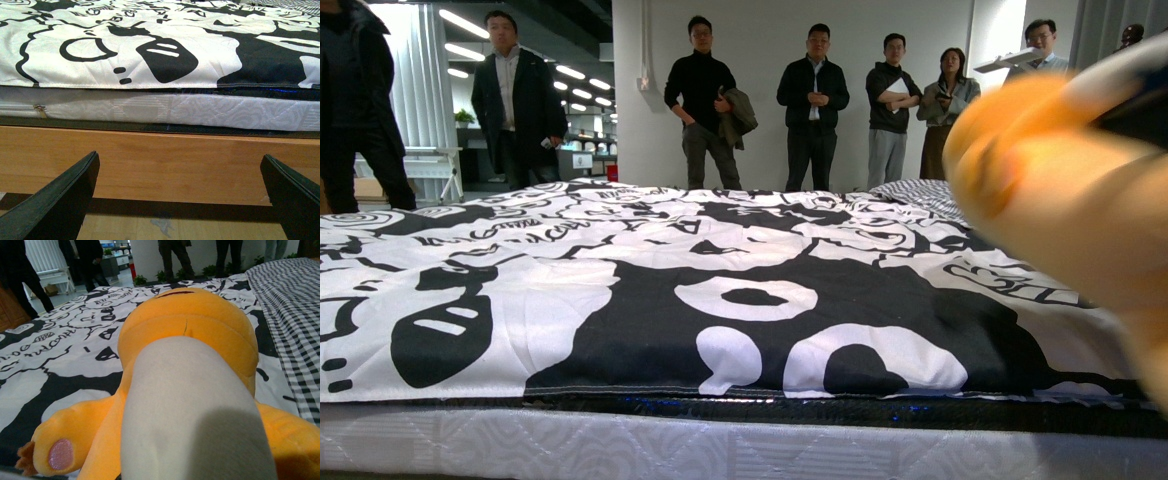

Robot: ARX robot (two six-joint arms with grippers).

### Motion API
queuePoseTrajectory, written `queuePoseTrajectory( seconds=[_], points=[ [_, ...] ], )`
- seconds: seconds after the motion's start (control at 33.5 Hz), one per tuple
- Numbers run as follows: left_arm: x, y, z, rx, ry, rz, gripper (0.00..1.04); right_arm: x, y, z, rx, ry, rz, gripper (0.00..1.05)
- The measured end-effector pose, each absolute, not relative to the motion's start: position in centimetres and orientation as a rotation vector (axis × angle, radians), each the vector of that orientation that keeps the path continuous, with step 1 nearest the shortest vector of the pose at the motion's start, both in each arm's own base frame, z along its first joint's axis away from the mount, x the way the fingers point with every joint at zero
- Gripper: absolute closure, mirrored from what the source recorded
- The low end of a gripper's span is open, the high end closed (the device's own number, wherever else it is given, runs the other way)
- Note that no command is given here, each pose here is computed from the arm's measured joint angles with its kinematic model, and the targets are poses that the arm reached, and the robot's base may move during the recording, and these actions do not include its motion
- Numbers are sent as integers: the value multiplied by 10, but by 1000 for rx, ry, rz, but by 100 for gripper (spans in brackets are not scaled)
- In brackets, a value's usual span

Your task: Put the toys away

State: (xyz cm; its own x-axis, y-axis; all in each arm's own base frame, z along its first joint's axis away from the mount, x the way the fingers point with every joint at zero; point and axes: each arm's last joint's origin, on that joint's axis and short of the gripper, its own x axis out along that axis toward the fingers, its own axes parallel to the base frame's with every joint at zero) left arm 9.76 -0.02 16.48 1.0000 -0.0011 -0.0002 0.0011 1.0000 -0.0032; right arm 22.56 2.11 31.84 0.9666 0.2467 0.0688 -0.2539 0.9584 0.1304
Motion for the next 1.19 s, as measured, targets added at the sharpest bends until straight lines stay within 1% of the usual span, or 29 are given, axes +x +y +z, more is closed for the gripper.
queuePoseTrajectory(
  seconds=[0.12, 0.27, 0.39, 0.57, 0.63, 0.72, 0.93, 1.19],
  points=[
    [98, 0, 165, -3, 0, -1, 6, 200, 21, 307, 150, -58, 279, 93],
    [98, 0, 165, -3, 0, -1, 6, 156, 20, 290, 174, -79, 303, 93],
    [98, 0, 165, -3, 0, -1, 6, 134, 19, 278, 176, -98, 291, 93],
    [98, 0, 165, -3, 0, -1, 6, 100, 20, 253, 167, -170, 263, 94],
    [98, 0, 165, -3, 0, -2, 6, 98, 20, 246, 167, -201, 263, 94],
    [98, 0, 165, -4, 0, -1, 6, 99, 21, 226, 169, -193, 244, 94],
    [98, 0, 165, -3, 0, -1, 6, 99, 24, 203, 142, -185, 227, 94],
    [98, 0, 165, -3, 0, -1, 6, 99, 25, 193, 125, -163, 222, 94]
  ],
)
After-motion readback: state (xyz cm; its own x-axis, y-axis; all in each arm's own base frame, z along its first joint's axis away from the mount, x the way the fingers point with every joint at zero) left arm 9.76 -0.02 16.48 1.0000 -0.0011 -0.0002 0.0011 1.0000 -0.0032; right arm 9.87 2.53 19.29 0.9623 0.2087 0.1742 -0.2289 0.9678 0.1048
